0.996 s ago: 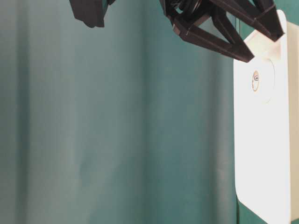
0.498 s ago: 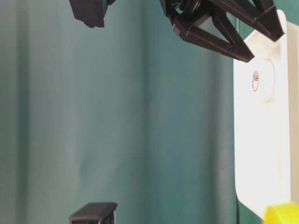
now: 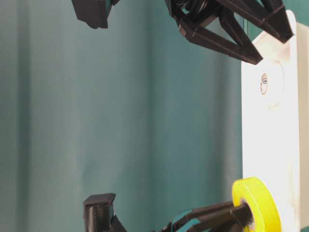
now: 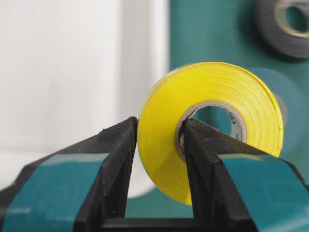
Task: Put the tape alternately from left to right into the white case.
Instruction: 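Carry the yellow roll into the tray's left side and release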
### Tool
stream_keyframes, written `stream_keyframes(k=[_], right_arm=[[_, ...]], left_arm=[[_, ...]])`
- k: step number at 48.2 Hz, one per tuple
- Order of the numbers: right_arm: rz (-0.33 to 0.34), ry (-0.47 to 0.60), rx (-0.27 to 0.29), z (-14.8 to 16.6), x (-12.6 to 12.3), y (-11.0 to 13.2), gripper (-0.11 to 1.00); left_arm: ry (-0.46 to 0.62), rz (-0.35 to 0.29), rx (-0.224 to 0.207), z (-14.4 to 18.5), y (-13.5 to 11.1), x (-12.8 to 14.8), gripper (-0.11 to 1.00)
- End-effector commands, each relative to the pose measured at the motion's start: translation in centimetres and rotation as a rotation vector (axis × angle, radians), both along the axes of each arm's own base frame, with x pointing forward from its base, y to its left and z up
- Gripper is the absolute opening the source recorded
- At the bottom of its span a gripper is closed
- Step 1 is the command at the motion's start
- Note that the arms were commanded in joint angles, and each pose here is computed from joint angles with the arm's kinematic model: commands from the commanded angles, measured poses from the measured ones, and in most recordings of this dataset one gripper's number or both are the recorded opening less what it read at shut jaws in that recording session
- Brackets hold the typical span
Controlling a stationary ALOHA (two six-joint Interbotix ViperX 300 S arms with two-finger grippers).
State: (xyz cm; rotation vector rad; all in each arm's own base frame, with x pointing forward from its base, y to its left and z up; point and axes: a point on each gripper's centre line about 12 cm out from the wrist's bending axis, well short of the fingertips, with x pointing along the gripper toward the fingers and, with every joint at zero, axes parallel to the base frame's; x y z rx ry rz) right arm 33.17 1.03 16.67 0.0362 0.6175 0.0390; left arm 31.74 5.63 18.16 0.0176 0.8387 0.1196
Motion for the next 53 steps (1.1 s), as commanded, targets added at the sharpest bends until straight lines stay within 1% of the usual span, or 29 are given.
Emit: stream_keyframes(k=[1, 7, 16, 24, 53], right_arm=[[0.002, -0.035, 0.003, 1.0, 0.5, 0.1, 0.85], [0.002, -0.033, 0.003, 0.9, 0.4, 0.1, 0.85], [0.003, -0.033, 0.004, 0.9, 0.4, 0.1, 0.85], [0.003, -0.032, 0.004, 0.8, 0.4, 0.1, 0.85], [0.003, -0.022, 0.003, 0.5, 0.1, 0.1, 0.85]], left_arm=[[-0.047, 0.010, 0.034, 1.1, 1.3, 0.7, 0.28], [-0.045, 0.024, 0.070, 0.6, 3.0, 0.9, 0.28], [-0.023, 0.047, 0.093, -0.8, 5.0, 1.4, 0.28], [-0.011, 0.041, 0.113, -1.6, 5.9, 2.2, 0.28], [-0.002, 0.040, 0.110, -2.0, 6.0, 2.4, 0.28]])
